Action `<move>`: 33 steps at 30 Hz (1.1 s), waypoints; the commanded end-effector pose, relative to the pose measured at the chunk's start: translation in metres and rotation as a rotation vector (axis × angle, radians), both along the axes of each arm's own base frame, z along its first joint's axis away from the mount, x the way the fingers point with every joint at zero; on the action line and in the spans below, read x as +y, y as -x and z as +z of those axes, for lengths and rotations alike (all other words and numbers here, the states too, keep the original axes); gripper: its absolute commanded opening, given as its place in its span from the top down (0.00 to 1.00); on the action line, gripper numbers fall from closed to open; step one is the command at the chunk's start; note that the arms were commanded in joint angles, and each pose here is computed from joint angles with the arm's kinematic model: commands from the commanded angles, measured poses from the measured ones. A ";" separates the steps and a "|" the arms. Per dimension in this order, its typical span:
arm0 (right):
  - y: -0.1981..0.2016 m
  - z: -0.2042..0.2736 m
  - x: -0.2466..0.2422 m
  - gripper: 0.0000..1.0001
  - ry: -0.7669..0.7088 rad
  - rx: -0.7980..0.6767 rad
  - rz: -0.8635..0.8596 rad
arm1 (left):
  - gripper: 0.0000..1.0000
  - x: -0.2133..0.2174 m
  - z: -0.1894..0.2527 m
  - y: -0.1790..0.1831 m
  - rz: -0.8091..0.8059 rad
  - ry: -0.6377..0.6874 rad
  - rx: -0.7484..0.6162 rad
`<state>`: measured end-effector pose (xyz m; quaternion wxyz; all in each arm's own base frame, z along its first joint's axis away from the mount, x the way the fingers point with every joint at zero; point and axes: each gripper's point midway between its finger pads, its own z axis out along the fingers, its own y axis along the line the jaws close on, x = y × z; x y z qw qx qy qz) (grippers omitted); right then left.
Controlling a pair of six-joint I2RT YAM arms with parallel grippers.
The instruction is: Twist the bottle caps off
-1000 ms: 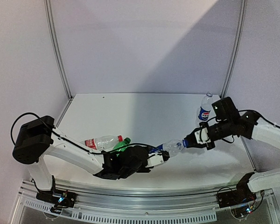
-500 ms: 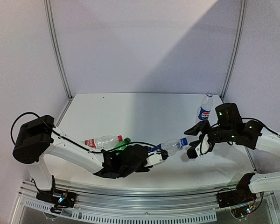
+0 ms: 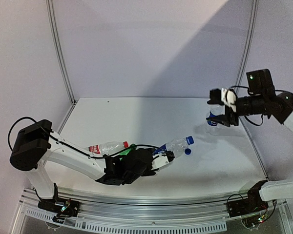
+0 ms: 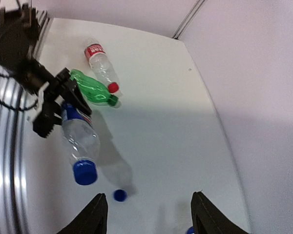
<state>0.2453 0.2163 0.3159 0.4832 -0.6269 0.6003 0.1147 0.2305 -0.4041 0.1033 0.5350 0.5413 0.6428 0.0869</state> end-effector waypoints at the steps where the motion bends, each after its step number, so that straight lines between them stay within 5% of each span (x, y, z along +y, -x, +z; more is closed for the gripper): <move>1: 0.007 -0.047 0.012 0.41 -0.077 0.772 -0.185 | 0.53 0.009 0.013 -0.012 0.069 0.013 -0.078; 11: 0.023 -0.087 0.041 0.36 -0.097 1.385 -0.165 | 0.53 0.011 0.016 -0.015 0.097 -0.019 -0.151; 18: 0.019 -0.090 0.046 0.37 -0.109 1.423 -0.150 | 0.53 0.011 0.017 -0.014 0.095 -0.019 -0.155; 33: 0.008 -0.091 0.051 0.55 -0.114 1.415 -0.155 | 0.53 0.008 0.015 -0.014 0.086 -0.019 -0.149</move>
